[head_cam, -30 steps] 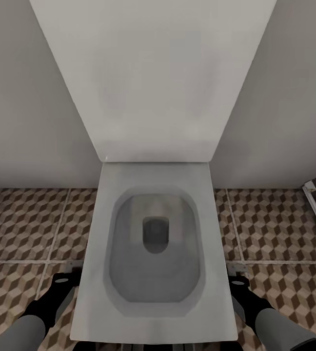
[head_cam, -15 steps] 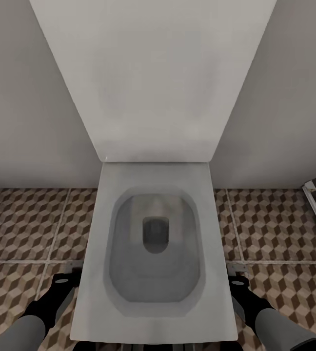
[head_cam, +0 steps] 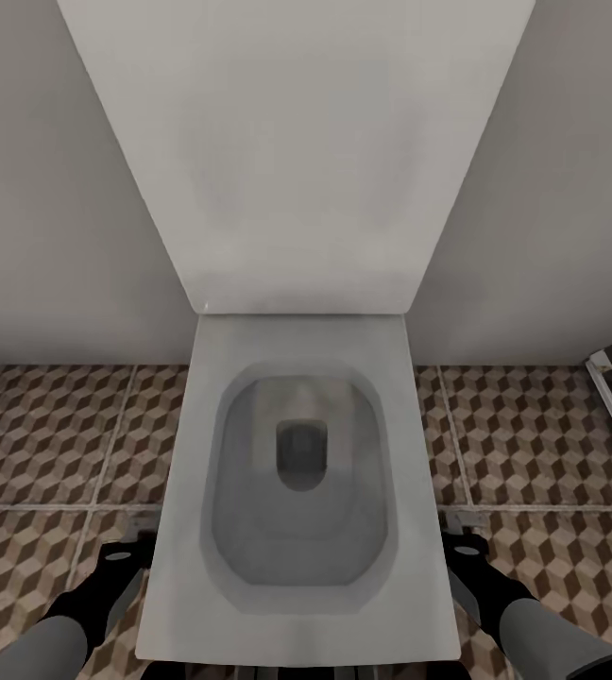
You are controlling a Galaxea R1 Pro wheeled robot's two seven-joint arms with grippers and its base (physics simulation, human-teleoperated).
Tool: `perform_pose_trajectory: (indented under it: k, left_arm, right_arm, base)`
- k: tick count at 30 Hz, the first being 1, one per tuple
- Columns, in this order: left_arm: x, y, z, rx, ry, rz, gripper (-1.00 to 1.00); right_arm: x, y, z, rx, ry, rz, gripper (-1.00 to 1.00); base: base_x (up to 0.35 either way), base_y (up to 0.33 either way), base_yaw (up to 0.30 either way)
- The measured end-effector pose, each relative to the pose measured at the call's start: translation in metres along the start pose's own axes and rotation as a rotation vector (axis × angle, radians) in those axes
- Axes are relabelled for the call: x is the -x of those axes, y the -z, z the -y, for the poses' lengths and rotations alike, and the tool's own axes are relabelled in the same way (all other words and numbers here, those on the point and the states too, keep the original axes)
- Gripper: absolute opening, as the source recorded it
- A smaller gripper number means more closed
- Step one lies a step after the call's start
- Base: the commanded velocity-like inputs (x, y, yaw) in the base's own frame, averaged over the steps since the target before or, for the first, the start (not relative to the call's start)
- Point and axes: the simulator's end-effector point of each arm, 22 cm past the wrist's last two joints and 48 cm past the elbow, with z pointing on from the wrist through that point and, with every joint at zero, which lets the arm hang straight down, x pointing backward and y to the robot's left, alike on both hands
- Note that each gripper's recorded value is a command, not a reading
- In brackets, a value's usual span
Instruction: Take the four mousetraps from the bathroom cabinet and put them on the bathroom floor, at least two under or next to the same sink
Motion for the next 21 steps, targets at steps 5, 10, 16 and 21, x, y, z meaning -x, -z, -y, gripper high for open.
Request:
perform_pose_trajectory:
  k: [5, 10, 16, 21]
  left_arm:
    - [-0.0015, -0.0007, 0.0000, 0.000, 0.002, 0.018, -1.00]
    - [-0.0020, -0.0009, 0.0000, 0.000, 0.004, 0.024, -1.00]
    - [-0.0022, -0.0010, 0.0000, 0.000, 0.005, 0.025, -1.00]
    - [-0.0022, -0.0010, -0.0001, 0.000, 0.004, 0.026, -1.00]
  right_arm:
    - [-0.0003, -0.0001, 0.0003, -0.001, 0.000, 0.000, -1.00]
    - [-0.0004, -0.0001, 0.0002, 0.000, 0.000, 0.000, -1.00]
    - [-0.0004, 0.0000, -0.0002, 0.001, 0.000, 0.000, -1.00]
    - [-0.0005, 0.0001, -0.0009, 0.002, -0.001, -0.001, -1.00]
  base:
    - [0.000, 0.000, 0.000]
    - [0.000, 0.000, 0.000]
    - [0.000, 0.000, 0.000]
    - [0.000, 0.000, 0.000]
